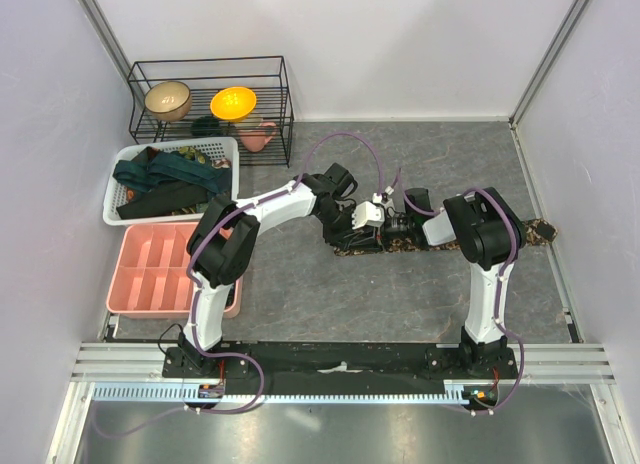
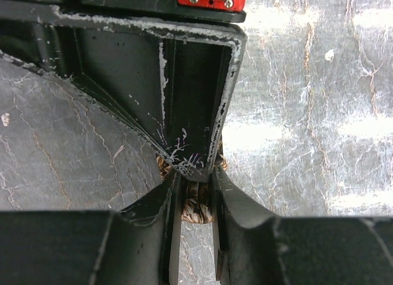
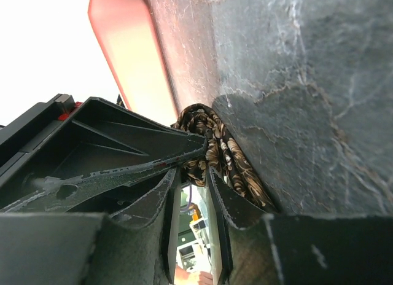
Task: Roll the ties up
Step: Roll the tie at the center of the board.
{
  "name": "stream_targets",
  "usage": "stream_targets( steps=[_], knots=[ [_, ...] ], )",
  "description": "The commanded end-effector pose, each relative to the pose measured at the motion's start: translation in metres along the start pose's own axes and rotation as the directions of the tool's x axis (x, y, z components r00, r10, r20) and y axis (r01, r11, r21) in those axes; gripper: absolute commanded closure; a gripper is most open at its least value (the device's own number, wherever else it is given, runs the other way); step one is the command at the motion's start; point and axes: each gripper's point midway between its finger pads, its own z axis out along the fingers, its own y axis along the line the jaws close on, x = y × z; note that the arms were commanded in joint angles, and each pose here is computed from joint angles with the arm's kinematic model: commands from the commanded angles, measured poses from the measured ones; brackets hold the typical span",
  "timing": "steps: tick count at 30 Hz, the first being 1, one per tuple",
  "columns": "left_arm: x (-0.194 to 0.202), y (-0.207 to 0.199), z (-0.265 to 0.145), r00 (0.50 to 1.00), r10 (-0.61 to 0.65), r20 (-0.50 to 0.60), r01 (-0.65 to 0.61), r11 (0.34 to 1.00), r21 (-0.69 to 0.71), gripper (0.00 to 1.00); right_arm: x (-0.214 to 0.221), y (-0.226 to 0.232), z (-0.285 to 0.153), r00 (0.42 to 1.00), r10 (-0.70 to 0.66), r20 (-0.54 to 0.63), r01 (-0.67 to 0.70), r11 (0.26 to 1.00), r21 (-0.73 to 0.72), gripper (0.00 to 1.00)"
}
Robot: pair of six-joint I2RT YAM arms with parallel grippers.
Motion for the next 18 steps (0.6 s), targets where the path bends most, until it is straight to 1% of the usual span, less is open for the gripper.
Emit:
stream_targets(
  steps=[1,5,8,11,13,16,17,18],
  knots=[
    [0.0311,-0.0132,0.0162,0.995,-0.002,-0.104,0.008,0.998,0.058,0.73,-0.0052,0.002,0.0043,0.998,0.053,0.027,-0.053,0.999,-0.008,0.7],
    [0.0304,-0.014,0.0161,0.995,0.004,-0.099,0.002,0.998,0.062,0.73,-0.006,0.002,0.0038,0.999,0.034,0.039,-0.034,0.999,0.008,0.71],
    [0.0304,-0.0143,0.0161,0.995,0.006,-0.098,0.0,0.998,0.065,0.73,-0.005,0.0012,0.0039,0.998,0.046,0.041,-0.047,0.999,0.013,0.71],
    [0.03,-0.0141,0.0163,0.995,0.01,-0.096,-0.003,0.998,0.065,0.73,-0.0056,-0.0008,0.0019,0.995,0.07,0.066,-0.071,0.997,0.012,0.76],
    [0.0302,-0.014,0.0156,0.995,0.008,-0.098,-0.002,0.998,0.063,0.73,-0.0062,0.0015,-0.0002,0.995,0.068,0.078,-0.069,0.998,0.009,0.77],
    [0.0319,-0.0138,0.0163,0.994,0.007,-0.105,0.0,0.998,0.063,0.73,-0.0079,0.0044,-0.0039,0.995,0.034,0.095,-0.035,0.999,0.012,0.77],
    [0.0317,-0.014,0.0163,0.995,0.008,-0.104,-0.001,0.998,0.064,0.73,-0.0078,0.0021,-0.0044,0.995,0.046,0.09,-0.049,0.998,0.031,0.77],
    [0.031,-0.0135,0.016,0.995,0.012,-0.101,-0.006,0.998,0.062,0.73,-0.0097,0.0007,-0.0054,0.995,0.017,0.098,-0.022,0.999,0.047,0.77]
  ],
)
